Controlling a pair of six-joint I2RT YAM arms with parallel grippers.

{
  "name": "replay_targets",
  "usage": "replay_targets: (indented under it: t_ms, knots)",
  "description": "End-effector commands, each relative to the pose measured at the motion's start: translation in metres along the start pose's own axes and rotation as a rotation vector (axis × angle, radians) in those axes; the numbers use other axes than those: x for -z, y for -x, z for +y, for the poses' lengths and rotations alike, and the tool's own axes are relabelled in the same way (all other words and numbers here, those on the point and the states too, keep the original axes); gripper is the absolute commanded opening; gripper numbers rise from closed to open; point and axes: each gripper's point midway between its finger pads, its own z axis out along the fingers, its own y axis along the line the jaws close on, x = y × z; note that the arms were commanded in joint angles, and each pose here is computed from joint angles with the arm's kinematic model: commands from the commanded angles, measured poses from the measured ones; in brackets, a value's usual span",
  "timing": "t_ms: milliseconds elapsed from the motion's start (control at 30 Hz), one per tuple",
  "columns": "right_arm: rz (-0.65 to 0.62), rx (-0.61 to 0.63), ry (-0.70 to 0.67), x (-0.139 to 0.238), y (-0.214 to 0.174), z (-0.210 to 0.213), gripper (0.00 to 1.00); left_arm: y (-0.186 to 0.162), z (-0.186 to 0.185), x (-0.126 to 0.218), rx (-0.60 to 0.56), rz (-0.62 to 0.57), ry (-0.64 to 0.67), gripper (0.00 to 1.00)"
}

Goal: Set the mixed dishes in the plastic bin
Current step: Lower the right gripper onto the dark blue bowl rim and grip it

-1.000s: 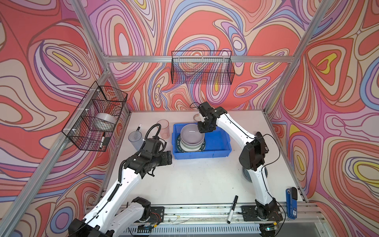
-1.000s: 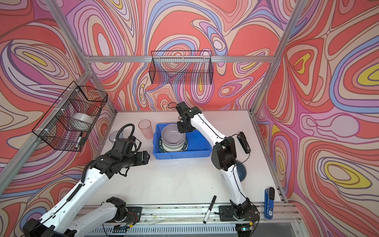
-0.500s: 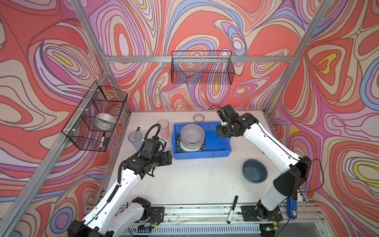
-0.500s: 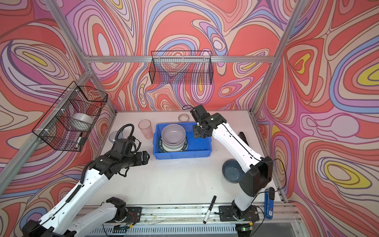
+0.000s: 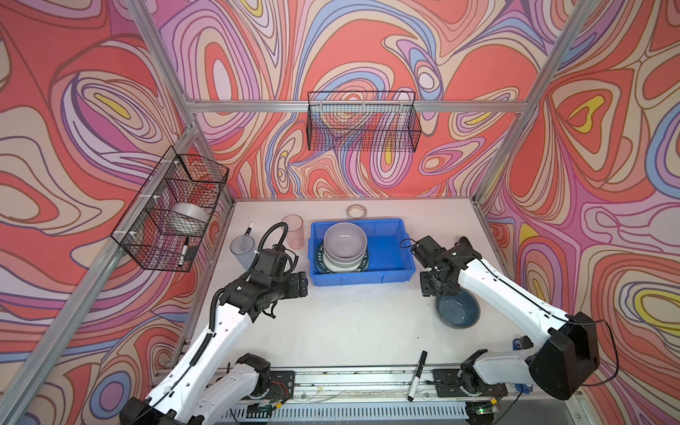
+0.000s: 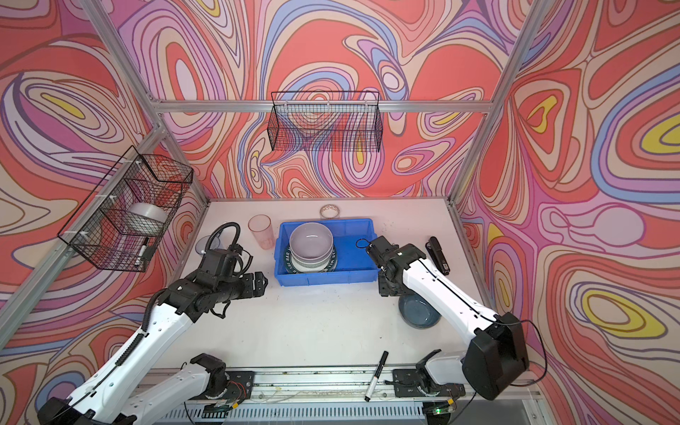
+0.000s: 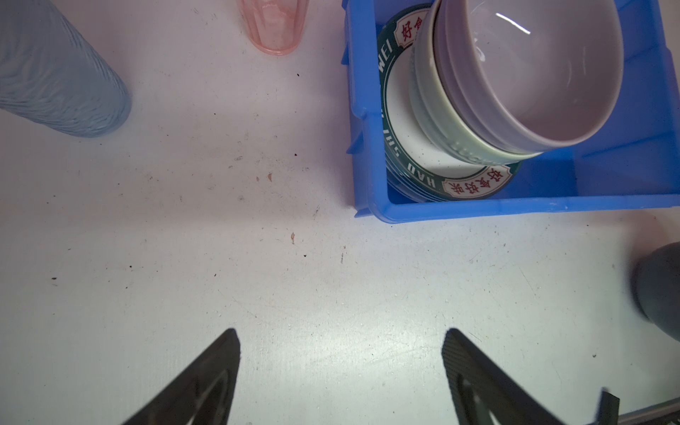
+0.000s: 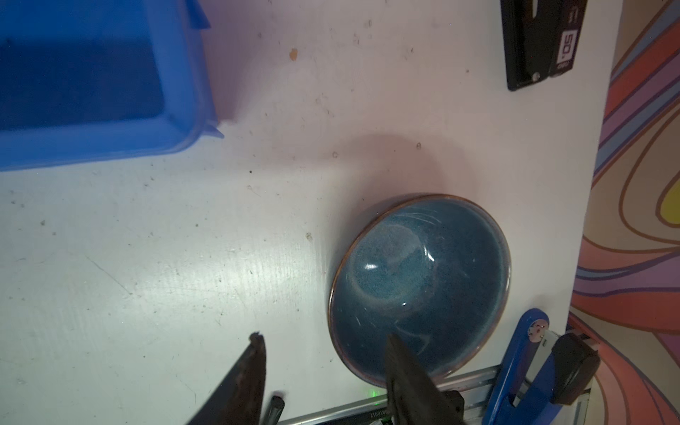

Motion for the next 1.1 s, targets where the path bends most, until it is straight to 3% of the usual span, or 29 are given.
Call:
replay_targets:
  t_ms: [0, 533, 833, 1067]
  knots:
    - [0.014, -0.065, 0.004, -0.013, -0.008, -0.003, 0.50, 0.003, 0.001, 0.006, -0.005, -0.003, 0.002, 0.89]
    - [0.052, -0.156, 0.059, -0.072, -0.019, 0.008, 0.26, 0.002, 0.000, 0.006, -0.008, 0.003, -0.002, 0.89]
    - [-0.003, -0.169, 0.047, -0.065, -0.010, 0.001, 0.07, 0.000, 0.001, 0.006, -0.006, 0.008, -0.001, 0.89]
    - [-0.051, -0.172, 0.016, -0.048, 0.002, -0.008, 0.00, 0.000, 0.001, 0.006, -0.002, 0.008, -0.002, 0.89]
